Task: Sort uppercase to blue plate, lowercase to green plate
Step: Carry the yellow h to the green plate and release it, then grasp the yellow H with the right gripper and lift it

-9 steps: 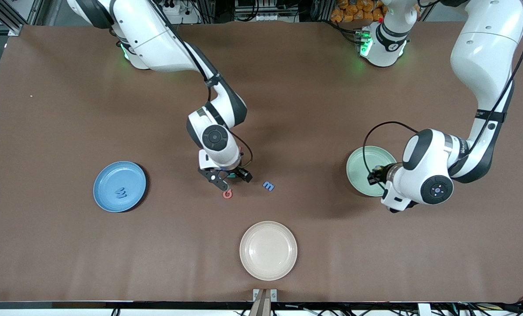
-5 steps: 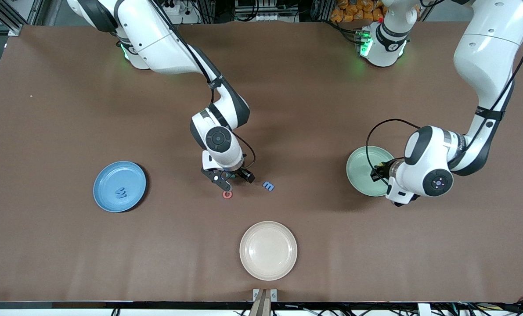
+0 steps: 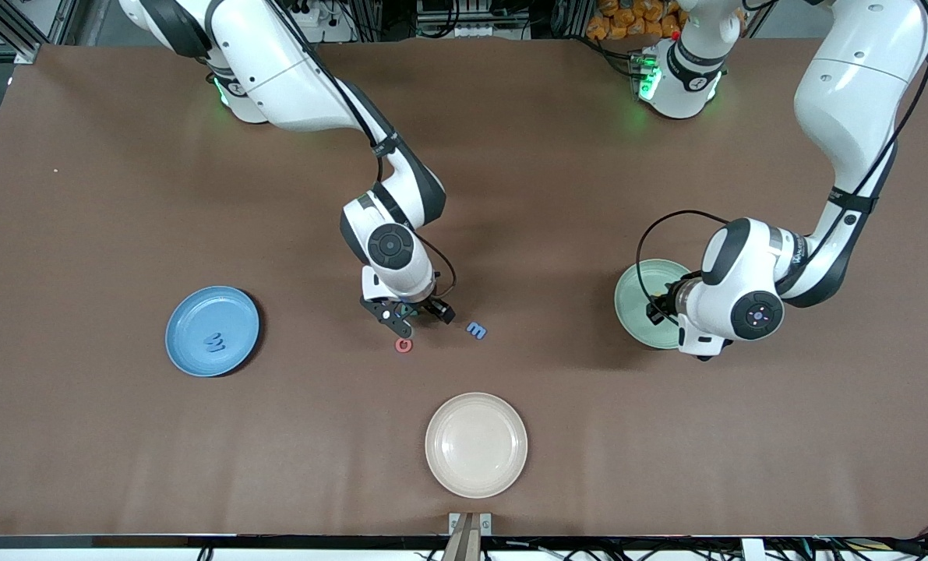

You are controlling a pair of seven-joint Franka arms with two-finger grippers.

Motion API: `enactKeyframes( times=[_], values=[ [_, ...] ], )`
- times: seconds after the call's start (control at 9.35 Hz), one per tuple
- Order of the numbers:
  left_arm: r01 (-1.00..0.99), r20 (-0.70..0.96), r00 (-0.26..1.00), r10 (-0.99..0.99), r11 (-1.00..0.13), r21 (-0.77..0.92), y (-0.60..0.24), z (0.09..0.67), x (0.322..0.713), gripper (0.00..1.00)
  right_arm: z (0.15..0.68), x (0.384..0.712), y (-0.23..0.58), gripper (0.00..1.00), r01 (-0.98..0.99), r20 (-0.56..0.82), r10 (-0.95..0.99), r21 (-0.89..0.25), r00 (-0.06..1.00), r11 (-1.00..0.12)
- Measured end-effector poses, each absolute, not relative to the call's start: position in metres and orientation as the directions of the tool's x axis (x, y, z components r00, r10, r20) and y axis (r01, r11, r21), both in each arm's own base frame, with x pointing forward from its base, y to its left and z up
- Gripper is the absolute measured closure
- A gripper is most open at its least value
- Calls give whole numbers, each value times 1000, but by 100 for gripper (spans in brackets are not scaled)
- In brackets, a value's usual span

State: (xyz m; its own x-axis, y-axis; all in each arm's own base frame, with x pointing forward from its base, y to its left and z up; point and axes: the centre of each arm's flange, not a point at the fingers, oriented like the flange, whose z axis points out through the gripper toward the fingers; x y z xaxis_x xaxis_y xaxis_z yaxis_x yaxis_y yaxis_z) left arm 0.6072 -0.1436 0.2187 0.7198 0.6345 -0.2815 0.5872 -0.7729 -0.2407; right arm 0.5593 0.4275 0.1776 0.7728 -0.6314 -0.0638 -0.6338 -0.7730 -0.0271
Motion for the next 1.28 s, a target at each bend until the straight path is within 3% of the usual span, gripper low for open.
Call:
enactKeyframes(
  times=[0.32, 0.53, 0.75, 0.86, 0.96, 1.28],
  values=[
    [600, -249, 731, 635, -772, -210, -149, 238, 617, 40, 175, 557, 425, 0, -639, -72, -637, 0, 767, -769],
    [610, -202, 752, 628, -778, -150, -158, 275, 635, 24, 173, 556, 424, 0, -640, -75, -639, 8, 765, -768],
    [544, -159, 820, 550, -835, -80, -175, 309, 651, 19, 172, 555, 424, 1, -642, -75, -641, 11, 764, -767],
    [482, -145, 862, 486, -874, -62, -185, 316, 653, 7, 172, 555, 424, 2, -643, -75, -642, 11, 763, -765],
    [414, -146, 897, 416, -909, -50, -191, 316, 652, 0, 173, 555, 424, 18, -645, -75, -643, 9, 762, -764],
    [262, -123, 958, 258, -965, 24, -190, 292, 663, 0, 180, 557, 426, 66, -648, -72, -646, -7, 760, -762]
  ],
)
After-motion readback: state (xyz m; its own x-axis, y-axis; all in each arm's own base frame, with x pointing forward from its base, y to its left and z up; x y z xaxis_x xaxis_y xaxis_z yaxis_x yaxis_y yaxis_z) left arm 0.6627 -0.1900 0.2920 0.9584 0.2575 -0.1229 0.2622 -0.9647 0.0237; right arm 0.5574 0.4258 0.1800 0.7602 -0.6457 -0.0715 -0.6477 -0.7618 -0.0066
